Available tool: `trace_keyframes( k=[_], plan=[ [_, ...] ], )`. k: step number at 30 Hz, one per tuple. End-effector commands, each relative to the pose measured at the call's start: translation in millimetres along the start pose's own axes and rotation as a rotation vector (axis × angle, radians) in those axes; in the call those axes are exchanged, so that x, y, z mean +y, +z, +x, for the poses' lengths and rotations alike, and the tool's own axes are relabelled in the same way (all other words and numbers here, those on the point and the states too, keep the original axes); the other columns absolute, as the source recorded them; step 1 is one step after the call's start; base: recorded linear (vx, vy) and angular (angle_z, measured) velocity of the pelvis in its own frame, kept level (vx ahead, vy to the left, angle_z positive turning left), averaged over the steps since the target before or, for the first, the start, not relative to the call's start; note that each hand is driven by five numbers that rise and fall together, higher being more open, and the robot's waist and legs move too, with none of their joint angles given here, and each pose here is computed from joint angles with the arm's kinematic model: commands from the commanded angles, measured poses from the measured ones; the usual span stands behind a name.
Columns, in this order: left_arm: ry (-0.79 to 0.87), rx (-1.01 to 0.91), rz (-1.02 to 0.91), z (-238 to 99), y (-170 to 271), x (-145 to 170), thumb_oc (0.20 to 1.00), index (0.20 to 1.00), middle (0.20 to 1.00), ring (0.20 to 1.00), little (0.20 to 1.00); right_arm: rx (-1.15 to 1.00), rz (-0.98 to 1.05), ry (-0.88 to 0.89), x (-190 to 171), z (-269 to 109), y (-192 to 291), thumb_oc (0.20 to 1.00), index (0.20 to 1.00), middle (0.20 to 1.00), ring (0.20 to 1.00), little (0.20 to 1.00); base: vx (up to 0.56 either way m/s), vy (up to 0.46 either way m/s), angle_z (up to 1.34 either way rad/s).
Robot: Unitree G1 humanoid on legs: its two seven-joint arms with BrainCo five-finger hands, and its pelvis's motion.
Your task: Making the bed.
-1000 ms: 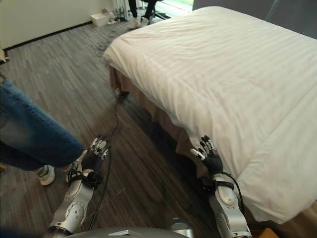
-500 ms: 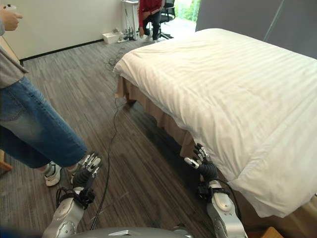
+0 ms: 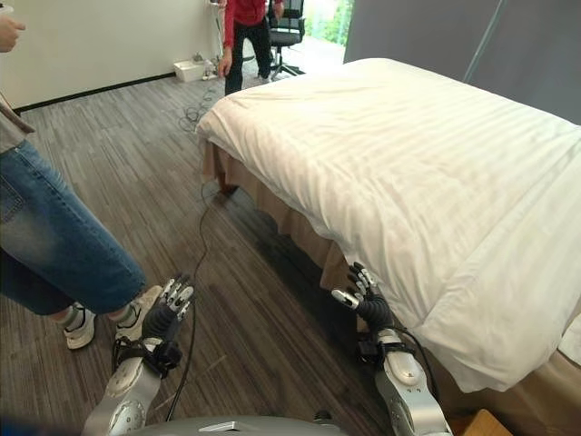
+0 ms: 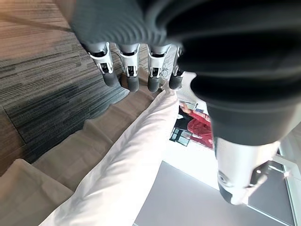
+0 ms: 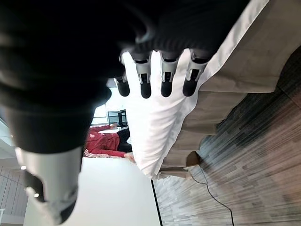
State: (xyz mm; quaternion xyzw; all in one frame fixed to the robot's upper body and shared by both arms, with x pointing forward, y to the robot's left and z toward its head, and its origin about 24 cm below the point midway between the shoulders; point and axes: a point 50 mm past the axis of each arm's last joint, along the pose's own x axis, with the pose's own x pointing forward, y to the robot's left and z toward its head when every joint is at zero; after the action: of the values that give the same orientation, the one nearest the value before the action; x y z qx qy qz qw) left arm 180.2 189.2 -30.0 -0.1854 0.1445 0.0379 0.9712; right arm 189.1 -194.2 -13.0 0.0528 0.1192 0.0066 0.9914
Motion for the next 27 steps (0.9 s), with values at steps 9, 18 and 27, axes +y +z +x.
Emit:
trace_keyframes(
  k=[9,18,27],
  plan=[
    [-0.048,-0.124,0.031,13.0,25.1,-6.9,1.0,1.0,1.0,1.0,1.0,-0.156,-0.055,0.05,5.3,12.6,31.9,1.0,1.0,1.0,1.0,1.0,0.0,0.001,-0.01],
    [-0.034,-0.128,0.031,11.9,25.3,-4.1,1.0,1.0,1.0,1.0,1.0,-0.138,-0.073,0.07,7.3,12.2,28.6,1.0,1.0,1.0,1.0,1.0,0.0,0.001,0.0],
    [-0.038,-0.124,0.024,12.2,23.9,-5.6,1.0,1.0,1.0,1.0,1.0,-0.135,-0.093,0.085,8.5,12.6,29.0,1.0,1.0,1.0,1.0,1.0,0.0,0.0,0.0]
  ],
)
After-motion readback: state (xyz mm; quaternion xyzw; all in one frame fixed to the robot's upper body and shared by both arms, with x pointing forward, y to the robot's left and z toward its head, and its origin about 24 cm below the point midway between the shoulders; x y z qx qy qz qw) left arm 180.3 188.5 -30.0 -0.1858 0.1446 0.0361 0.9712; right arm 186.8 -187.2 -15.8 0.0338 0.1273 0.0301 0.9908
